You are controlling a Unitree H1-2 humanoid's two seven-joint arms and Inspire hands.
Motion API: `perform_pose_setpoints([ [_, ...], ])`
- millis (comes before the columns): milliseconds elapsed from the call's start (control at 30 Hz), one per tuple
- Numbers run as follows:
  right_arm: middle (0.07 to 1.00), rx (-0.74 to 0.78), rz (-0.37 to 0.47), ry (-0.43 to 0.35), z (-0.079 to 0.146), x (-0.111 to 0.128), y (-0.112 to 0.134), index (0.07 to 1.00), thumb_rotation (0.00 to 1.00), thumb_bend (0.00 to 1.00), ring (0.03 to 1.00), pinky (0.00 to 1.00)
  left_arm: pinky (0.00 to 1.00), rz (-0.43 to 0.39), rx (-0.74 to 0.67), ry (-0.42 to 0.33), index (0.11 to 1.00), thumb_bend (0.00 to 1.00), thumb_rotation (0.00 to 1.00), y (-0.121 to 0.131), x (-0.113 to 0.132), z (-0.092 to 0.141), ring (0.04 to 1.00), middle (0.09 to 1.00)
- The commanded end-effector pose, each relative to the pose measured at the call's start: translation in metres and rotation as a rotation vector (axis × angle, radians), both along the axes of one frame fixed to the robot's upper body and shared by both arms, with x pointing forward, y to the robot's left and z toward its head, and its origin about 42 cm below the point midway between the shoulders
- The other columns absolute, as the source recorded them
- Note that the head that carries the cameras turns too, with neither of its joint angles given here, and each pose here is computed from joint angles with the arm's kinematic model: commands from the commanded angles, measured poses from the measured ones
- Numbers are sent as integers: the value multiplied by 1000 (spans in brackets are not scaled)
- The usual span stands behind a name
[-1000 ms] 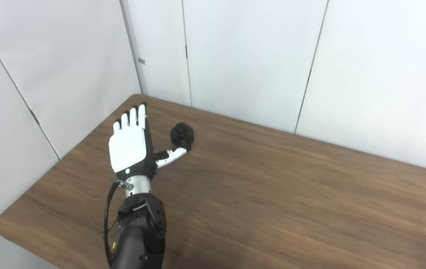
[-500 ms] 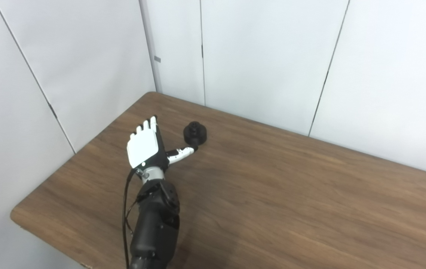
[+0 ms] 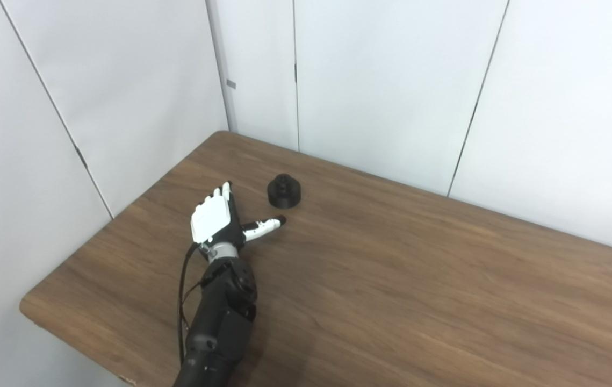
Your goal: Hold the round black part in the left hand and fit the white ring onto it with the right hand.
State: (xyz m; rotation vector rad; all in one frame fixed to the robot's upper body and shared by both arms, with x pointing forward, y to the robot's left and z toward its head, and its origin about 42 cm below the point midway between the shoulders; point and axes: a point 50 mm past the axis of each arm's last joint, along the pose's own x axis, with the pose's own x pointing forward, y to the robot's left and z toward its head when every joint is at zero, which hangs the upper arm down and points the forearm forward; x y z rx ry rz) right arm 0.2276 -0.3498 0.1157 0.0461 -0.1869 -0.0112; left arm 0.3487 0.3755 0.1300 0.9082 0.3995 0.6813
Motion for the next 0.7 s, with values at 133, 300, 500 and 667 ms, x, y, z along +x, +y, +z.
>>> perform_pose_setpoints([
  [133, 1000, 54, -31, 96, -34, -26, 6, 1000, 848, 613, 1000, 1000, 1000, -13, -23, -52, 1000, 1000, 569, 4, 21, 14, 1000, 1000],
  [300, 1000, 56, -27, 90, -35, -27, 6, 1000, 839, 614, 1000, 1000, 1000, -24, -35, -44, 1000, 1000, 555, 5, 29, 12, 1000, 1000],
  [500, 1000, 53, -25, 89, -34, -31, 7, 1000, 848, 589, 1000, 1000, 1000, -46, -41, -27, 1000, 1000, 557, 2, 40, 10, 1000, 1000],
  [667, 1000, 52, -23, 89, -34, -32, 7, 1000, 844, 606, 1000, 1000, 1000, -73, -47, -17, 1000, 1000, 575, -5, 49, 10, 1000, 1000],
])
